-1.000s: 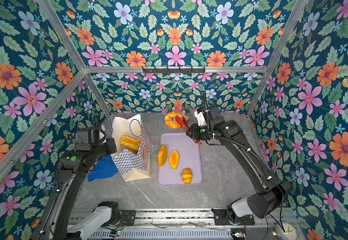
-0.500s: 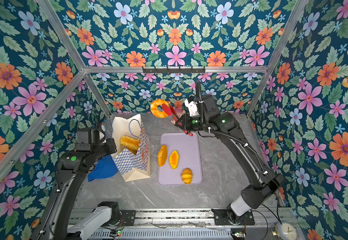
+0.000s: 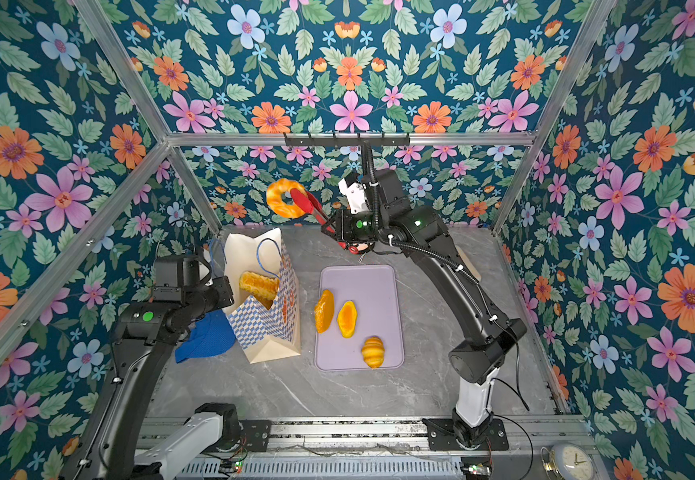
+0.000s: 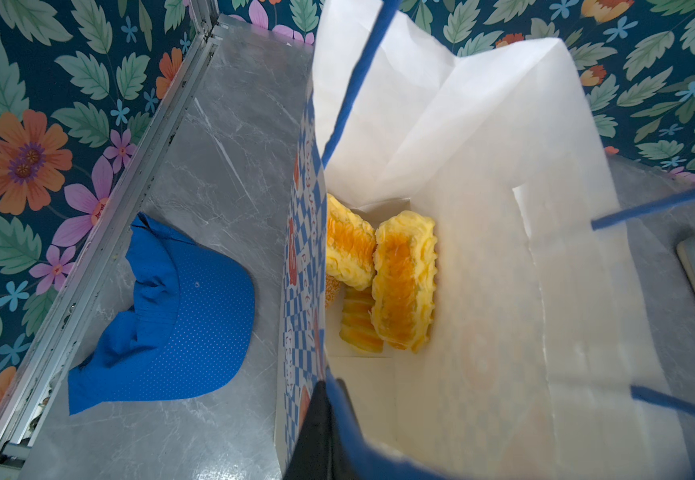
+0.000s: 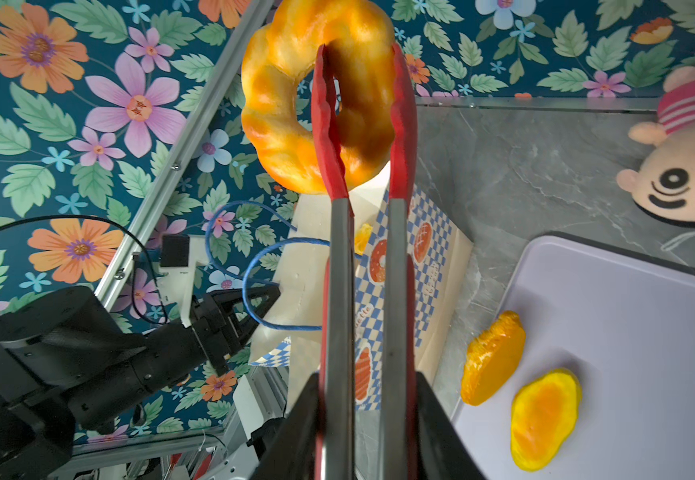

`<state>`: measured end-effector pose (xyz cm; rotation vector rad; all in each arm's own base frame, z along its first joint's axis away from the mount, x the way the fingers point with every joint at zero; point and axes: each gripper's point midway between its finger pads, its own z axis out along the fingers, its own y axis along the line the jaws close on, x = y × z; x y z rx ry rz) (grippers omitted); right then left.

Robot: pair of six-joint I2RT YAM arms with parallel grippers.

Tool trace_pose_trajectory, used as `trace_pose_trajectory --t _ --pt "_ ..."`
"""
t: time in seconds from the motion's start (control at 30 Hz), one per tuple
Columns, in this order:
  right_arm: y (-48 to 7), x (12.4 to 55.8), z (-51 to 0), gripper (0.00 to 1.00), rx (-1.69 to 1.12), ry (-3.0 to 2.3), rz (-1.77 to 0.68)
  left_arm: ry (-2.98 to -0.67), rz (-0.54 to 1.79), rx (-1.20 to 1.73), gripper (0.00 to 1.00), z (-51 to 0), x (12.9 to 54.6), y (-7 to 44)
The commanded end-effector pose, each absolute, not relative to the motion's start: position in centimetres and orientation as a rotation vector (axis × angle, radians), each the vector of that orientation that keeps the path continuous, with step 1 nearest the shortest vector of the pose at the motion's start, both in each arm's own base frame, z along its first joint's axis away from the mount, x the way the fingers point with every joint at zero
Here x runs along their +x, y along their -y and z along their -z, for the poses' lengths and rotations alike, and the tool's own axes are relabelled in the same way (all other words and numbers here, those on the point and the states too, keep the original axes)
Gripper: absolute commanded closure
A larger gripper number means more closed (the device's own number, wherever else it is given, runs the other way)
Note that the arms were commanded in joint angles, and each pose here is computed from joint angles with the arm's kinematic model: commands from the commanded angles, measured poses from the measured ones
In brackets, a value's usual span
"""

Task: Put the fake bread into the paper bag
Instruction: 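Lift the ring donut and carry it over the bag held by the left gripper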

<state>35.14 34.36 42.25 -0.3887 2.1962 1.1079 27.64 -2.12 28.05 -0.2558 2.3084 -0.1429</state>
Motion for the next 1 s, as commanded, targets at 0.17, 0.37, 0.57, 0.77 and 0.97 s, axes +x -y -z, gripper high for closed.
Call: trace_pose_trajectory --t 0.17,0.37,0.57,0.77,0.97 --pt "-37.7 36.0 -42.7 0.67 -0.466 -2.176 -1.207 -2.309 0.148 -0.254 0.93 -28.0 27.5 2.2" --pt "-39.2 36.7 -41.3 0.67 -0.486 -2.197 -1.245 -2.316 0.147 -0.256 0.93 -27.7 27.4 2.2" --pt "-40.9 36.1 -39.8 0.67 -0.542 -2.218 -1.259 -2.319 0.144 -0.260 0.93 -27.4 27.5 2.1" --pt "-41.8 35.3 -38.1 0.67 -0.603 -2.259 -1.229 -2.322 0.146 -0.261 0.93 -27.3 27.5 2.1" --pt "-41.2 34.5 -36.3 0.69 -0.672 -2.309 -1.150 -2.319 0.146 -0.261 0.93 -27.3 27.5 2.1"
